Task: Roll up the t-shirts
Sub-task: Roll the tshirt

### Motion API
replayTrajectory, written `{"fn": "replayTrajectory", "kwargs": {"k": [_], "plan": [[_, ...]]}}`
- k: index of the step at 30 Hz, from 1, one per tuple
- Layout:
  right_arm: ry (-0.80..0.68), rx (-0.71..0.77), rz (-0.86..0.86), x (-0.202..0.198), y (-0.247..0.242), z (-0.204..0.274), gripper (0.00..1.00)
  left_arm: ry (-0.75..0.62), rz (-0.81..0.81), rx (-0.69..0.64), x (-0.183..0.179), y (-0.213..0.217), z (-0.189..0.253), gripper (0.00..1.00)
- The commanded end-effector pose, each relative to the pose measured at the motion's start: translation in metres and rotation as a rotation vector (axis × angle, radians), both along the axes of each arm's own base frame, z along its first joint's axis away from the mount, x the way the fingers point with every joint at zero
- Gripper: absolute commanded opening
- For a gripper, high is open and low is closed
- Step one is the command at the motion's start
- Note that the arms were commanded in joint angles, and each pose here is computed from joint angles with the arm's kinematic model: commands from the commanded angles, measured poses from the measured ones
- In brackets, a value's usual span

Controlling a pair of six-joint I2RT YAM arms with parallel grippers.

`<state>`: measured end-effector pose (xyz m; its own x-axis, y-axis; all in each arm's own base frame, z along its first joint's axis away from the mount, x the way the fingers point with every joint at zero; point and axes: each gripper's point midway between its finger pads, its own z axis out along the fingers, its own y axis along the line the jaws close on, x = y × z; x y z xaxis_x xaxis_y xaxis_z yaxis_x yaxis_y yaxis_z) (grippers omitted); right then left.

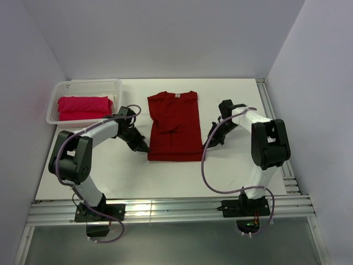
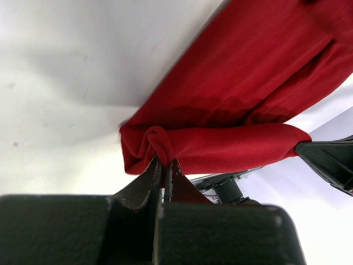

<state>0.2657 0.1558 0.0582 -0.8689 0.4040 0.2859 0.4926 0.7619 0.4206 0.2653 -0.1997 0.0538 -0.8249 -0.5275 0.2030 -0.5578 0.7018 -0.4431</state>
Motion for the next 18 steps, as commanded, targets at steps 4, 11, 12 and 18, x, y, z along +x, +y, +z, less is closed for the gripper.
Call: {"fn": "replayTrajectory", "kwargs": {"k": [4, 11, 12, 18], "plan": [[-0.034, 0.018, -0.018, 0.025, -0.004, 0.005, 0.05, -0.053, -0.016, -0.007, 0.028, -0.003, 0.008, 0.00], [-0.048, 0.039, -0.032, 0.044, 0.000, 0.007, 0.08, -0.050, -0.014, 0.000, 0.038, -0.002, 0.006, 0.00], [-0.047, 0.039, -0.033, 0.046, 0.000, 0.007, 0.08, -0.048, -0.013, 0.001, 0.038, -0.002, 0.005, 0.00], [-0.042, 0.050, -0.041, 0.052, 0.002, 0.004, 0.08, -0.048, -0.008, 0.004, 0.041, 0.001, 0.003, 0.00]]}}
